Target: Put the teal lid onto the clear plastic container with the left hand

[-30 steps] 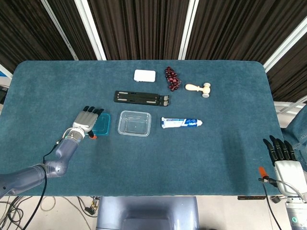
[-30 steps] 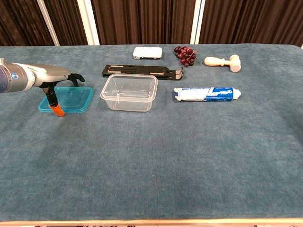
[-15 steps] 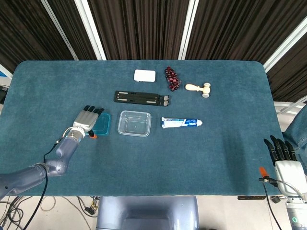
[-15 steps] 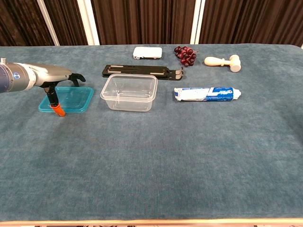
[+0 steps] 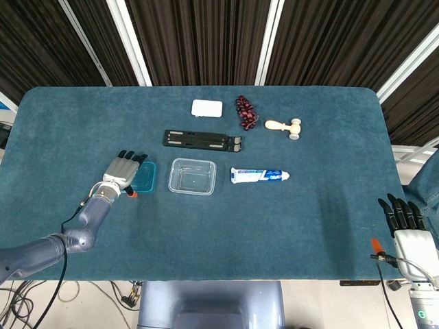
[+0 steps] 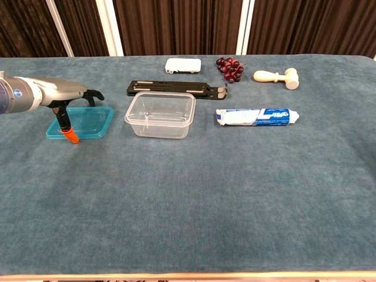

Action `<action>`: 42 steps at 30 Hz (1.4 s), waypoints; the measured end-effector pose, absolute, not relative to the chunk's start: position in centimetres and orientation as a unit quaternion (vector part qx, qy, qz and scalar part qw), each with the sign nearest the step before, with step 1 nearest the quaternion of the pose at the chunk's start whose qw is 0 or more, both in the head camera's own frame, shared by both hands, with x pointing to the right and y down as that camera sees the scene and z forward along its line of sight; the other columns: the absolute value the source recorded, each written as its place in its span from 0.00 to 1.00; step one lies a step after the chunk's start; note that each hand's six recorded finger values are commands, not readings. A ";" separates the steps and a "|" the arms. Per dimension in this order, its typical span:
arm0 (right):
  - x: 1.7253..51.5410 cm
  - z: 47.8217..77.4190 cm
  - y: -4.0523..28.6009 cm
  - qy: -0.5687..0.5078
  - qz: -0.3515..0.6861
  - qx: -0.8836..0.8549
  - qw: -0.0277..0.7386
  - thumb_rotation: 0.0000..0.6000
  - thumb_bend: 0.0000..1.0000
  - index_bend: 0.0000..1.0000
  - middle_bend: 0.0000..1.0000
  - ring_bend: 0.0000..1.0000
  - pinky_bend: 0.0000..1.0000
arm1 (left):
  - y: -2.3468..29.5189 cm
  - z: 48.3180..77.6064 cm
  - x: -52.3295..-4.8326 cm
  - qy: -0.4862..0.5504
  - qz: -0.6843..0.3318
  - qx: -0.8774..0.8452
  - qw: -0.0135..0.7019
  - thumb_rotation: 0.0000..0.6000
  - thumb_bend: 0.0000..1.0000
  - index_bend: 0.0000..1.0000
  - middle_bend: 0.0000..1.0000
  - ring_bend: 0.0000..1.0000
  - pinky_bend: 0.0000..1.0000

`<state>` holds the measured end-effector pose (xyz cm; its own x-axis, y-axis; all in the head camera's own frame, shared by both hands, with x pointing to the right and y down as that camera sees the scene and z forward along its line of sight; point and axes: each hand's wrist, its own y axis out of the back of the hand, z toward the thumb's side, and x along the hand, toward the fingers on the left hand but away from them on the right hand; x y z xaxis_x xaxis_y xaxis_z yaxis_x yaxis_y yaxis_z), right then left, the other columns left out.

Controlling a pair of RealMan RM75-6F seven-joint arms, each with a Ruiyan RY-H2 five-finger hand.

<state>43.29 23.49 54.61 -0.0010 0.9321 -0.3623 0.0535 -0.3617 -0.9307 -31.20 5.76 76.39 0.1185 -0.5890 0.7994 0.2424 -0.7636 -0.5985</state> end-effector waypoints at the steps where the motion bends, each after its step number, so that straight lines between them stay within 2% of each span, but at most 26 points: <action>1: 43.3 54.6 23.5 -0.415 0.573 -0.594 0.383 1.00 0.36 0.07 0.00 0.01 0.00 | 5.7 76.3 -31.3 0.128 -0.652 -0.676 0.320 1.00 0.36 0.03 0.35 0.00 0.00; 16: 43.4 54.5 23.4 -0.419 0.575 -0.592 0.378 1.00 0.36 0.07 0.00 0.01 0.00 | 5.1 74.9 -32.3 0.149 -0.651 -0.680 0.303 1.00 0.36 0.03 0.36 0.00 0.00; 22: 43.5 54.5 23.4 -0.421 0.575 -0.591 0.376 1.00 0.36 0.07 0.00 0.01 0.00 | 4.4 73.4 -31.6 0.149 -0.643 -0.681 0.317 1.00 0.36 0.03 0.36 0.00 0.00; 35: 43.6 54.4 23.4 -0.425 0.576 -0.589 0.375 1.00 0.36 0.07 0.00 0.01 0.00 | 1.5 67.2 -25.5 0.159 -0.598 -0.705 0.348 1.00 0.36 0.03 0.34 0.00 0.00; 42: 43.7 54.4 23.4 -0.427 0.578 -0.587 0.373 1.00 0.36 0.07 0.00 0.01 0.00 | 0.9 66.2 -22.0 0.159 -0.590 -0.717 0.334 1.00 0.36 0.03 0.33 0.00 0.00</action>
